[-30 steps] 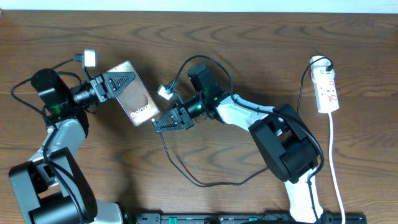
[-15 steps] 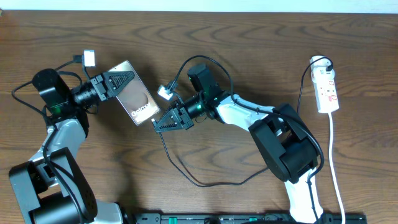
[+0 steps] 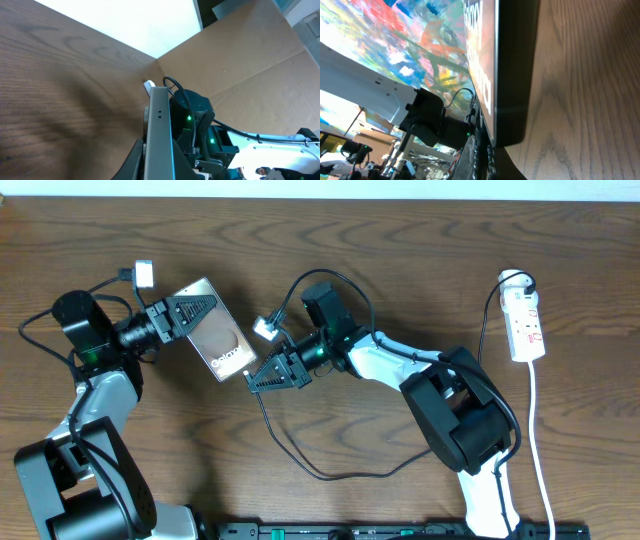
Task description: Plug charger to phone and switch on socket
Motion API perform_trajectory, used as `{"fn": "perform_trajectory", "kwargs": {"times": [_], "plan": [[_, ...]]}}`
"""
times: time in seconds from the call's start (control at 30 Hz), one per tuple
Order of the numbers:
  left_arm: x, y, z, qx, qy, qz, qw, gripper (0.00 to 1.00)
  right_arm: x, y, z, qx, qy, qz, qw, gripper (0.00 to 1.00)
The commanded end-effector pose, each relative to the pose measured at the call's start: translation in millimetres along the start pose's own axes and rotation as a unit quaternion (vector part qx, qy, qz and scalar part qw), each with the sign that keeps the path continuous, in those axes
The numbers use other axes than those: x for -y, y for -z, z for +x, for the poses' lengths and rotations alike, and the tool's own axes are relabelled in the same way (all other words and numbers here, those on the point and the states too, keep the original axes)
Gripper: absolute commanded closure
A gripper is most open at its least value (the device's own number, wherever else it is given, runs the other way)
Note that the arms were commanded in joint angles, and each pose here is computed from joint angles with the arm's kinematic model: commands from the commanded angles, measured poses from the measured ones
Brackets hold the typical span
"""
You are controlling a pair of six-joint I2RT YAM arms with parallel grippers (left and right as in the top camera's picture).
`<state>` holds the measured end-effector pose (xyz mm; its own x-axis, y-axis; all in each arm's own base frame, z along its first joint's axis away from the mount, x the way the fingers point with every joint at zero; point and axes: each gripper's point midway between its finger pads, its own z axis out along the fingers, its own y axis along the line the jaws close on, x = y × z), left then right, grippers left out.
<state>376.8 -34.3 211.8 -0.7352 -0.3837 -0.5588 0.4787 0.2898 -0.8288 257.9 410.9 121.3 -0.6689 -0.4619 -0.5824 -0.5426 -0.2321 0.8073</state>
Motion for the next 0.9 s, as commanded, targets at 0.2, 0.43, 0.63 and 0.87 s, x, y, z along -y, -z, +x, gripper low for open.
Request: {"fn": "perform_trajectory", "kwargs": {"times": [0.2, 0.43, 0.63, 0.87], "plan": [[10.7, -0.2, 3.0, -0.012, -0.014, 0.014, 1.000, 0.93, -5.0, -8.7, 2.0, -0.008, 0.001, -0.007, 1.000, 0.99], [10.7, -0.1, 3.3, -0.012, -0.013, 0.014, 1.000, 0.93, -7.0, -12.6, 1.3, -0.010, 0.012, -0.009, 1.000, 0.99], [12.1, -0.1, 4.7, -0.016, -0.013, 0.019, 1.000, 0.93, -6.8, -12.3, 1.1, -0.009, 0.013, -0.009, 1.000, 0.99], [15.2, 0.2, 8.0, -0.025, -0.013, 0.028, 0.999, 0.93, -7.1, -12.3, 0.0, -0.009, 0.019, -0.009, 1.000, 0.99]]}}
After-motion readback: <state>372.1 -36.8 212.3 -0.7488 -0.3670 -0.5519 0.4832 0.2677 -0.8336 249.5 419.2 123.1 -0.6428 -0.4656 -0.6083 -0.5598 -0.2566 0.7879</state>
